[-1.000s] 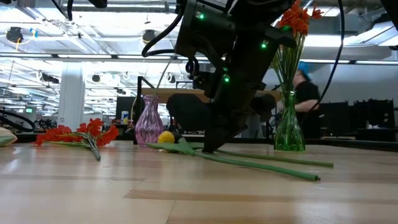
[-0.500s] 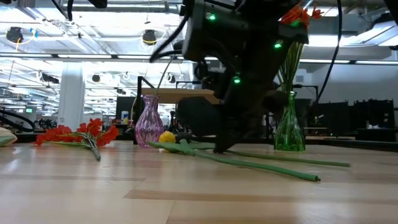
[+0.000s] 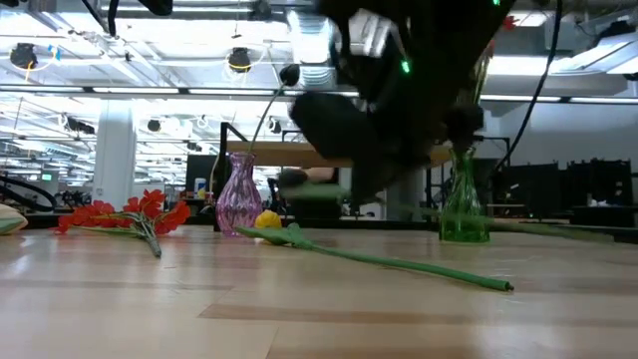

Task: Pick and place flowers into a vace then onto a shelf
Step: Put the black tulip into the purple vase

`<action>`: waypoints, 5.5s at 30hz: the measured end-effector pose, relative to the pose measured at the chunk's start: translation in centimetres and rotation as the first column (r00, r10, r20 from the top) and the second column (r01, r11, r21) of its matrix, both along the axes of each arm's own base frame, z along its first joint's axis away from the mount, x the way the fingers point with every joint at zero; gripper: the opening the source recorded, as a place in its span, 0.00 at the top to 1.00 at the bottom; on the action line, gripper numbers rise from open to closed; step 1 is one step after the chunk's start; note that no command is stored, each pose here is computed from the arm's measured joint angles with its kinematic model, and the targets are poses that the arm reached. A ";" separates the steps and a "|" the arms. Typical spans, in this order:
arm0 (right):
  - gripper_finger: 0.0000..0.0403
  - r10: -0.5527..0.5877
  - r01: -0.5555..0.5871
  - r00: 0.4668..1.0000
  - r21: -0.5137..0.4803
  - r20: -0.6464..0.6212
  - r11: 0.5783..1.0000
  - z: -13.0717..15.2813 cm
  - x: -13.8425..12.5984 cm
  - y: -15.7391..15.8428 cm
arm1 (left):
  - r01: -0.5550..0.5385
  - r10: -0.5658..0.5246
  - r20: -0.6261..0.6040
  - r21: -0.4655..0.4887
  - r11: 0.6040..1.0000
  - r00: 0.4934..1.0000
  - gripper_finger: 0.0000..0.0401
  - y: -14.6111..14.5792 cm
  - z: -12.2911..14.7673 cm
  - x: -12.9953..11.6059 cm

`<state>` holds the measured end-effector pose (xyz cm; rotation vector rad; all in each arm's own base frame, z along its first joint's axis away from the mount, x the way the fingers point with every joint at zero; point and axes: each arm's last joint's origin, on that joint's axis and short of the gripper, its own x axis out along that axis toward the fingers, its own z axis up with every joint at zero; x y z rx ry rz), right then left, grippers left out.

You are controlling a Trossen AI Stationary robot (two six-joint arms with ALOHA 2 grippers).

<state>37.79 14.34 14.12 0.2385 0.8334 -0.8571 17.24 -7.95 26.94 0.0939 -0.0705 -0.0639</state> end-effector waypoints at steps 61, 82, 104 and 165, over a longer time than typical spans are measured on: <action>1.00 0.448 -0.256 0.853 -0.534 0.267 0.806 14.1 -0.6 7.2 | 0.109 -0.096 0.164 -0.075 0.991 0.982 0.55 -1.2 -2.3 8.8; 0.98 0.464 -0.278 0.846 -0.526 0.262 0.804 14.0 -0.5 7.2 | 0.068 -0.061 0.176 -0.034 0.997 0.982 0.98 -1.1 -2.2 8.8; 0.40 0.547 -0.398 0.806 -0.477 0.225 0.783 13.2 -2.1 9.4 | -0.110 0.103 -0.093 -0.066 0.992 0.990 0.99 1.4 0.6 3.5; 0.44 0.491 -0.415 0.849 -0.331 0.194 0.847 11.6 -2.2 7.6 | -0.492 0.420 -0.415 -0.080 0.867 0.807 1.00 9.3 5.8 -2.5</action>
